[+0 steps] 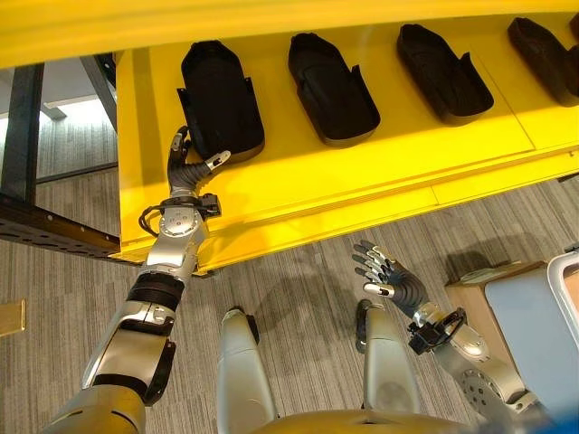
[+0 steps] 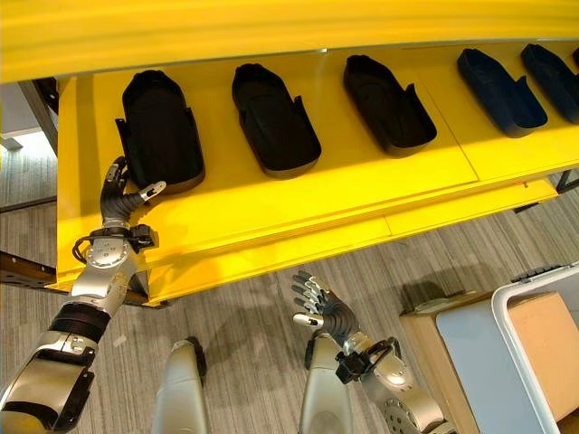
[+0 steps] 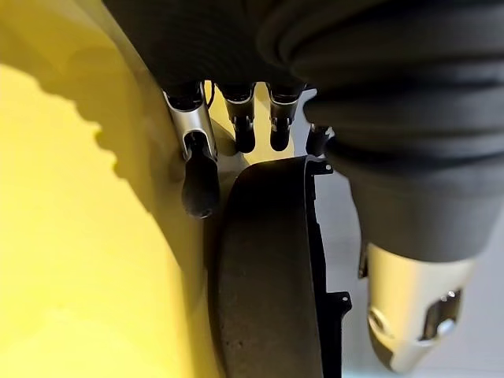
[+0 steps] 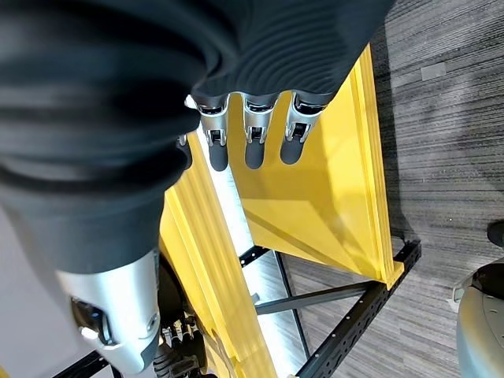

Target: Move parts from the plastic box to the shelf.

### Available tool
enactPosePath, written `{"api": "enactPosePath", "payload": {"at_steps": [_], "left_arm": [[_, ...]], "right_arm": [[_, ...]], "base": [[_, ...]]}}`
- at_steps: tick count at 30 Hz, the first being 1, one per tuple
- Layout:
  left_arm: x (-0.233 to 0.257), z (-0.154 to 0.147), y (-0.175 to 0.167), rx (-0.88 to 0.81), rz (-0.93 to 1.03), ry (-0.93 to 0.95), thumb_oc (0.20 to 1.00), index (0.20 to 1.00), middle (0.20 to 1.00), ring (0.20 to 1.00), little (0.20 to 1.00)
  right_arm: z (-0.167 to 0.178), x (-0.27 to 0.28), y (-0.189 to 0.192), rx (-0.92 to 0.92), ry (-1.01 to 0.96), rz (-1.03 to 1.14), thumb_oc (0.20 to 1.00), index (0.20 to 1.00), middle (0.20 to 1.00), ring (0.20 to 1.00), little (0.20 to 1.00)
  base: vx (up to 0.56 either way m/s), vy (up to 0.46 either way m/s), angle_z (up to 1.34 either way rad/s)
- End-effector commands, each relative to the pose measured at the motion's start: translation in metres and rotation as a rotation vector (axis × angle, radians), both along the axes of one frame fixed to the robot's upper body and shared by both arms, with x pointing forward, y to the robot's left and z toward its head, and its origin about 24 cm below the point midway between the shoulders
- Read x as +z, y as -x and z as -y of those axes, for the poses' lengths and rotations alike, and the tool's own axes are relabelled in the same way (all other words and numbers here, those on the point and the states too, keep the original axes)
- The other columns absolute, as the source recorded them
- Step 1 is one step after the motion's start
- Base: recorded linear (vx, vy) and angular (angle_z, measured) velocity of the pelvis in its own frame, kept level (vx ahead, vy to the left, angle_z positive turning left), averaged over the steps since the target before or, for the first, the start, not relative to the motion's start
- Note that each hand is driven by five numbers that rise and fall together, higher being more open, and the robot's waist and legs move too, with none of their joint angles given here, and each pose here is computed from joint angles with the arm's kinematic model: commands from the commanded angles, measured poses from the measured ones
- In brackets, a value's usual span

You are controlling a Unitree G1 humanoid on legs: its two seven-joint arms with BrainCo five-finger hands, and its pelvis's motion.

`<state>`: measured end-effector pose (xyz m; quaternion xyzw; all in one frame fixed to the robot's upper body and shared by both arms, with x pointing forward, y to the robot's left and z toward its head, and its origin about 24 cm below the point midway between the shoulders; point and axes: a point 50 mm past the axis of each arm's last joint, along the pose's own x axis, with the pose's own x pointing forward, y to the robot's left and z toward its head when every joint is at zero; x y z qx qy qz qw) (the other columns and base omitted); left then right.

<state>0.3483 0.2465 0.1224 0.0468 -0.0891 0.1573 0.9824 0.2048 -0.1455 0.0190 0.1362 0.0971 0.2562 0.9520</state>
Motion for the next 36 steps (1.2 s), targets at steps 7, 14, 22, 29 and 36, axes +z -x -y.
{"api": "enactPosePath", "payload": {"at_steps": [7,14,22,29,36], "left_arm": [[-0.046,0.024,0.012,-0.112,-0.169,-0.052,1.000,1.000,1.000,1.000,1.000],[-0.044,0.008,0.024,-0.057,-0.128,-0.029,1.000,1.000,1.000,1.000,1.000],[-0.049,-0.025,0.071,0.010,-0.112,-0.117,1.000,1.000,1.000,1.000,1.000],[-0.024,-0.034,0.099,0.008,-0.039,-0.347,1.000,1.000,1.000,1.000,1.000],[0.015,-0.027,0.111,0.038,0.114,-0.628,1.000,1.000,1.000,1.000,1.000]], "right_arm": [[0.001,0.018,-0.003,0.013,-0.048,0.079,1.000,1.000,1.000,1.000,1.000],[0.002,0.018,-0.003,0.007,-0.044,0.088,1.000,1.000,1.000,1.000,1.000],[0.008,0.027,-0.009,-0.021,-0.036,0.146,1.000,1.000,1.000,1.000,1.000],[0.011,0.036,-0.016,-0.040,-0.038,0.196,1.000,1.000,1.000,1.000,1.000],[0.012,0.044,-0.018,-0.027,-0.035,0.239,1.000,1.000,1.000,1.000,1.000]], "base": [[0.00,0.000,0.00],[0.00,0.000,0.00],[0.00,0.000,0.00],[0.01,-0.002,0.01],[0.00,0.000,0.00]]}}
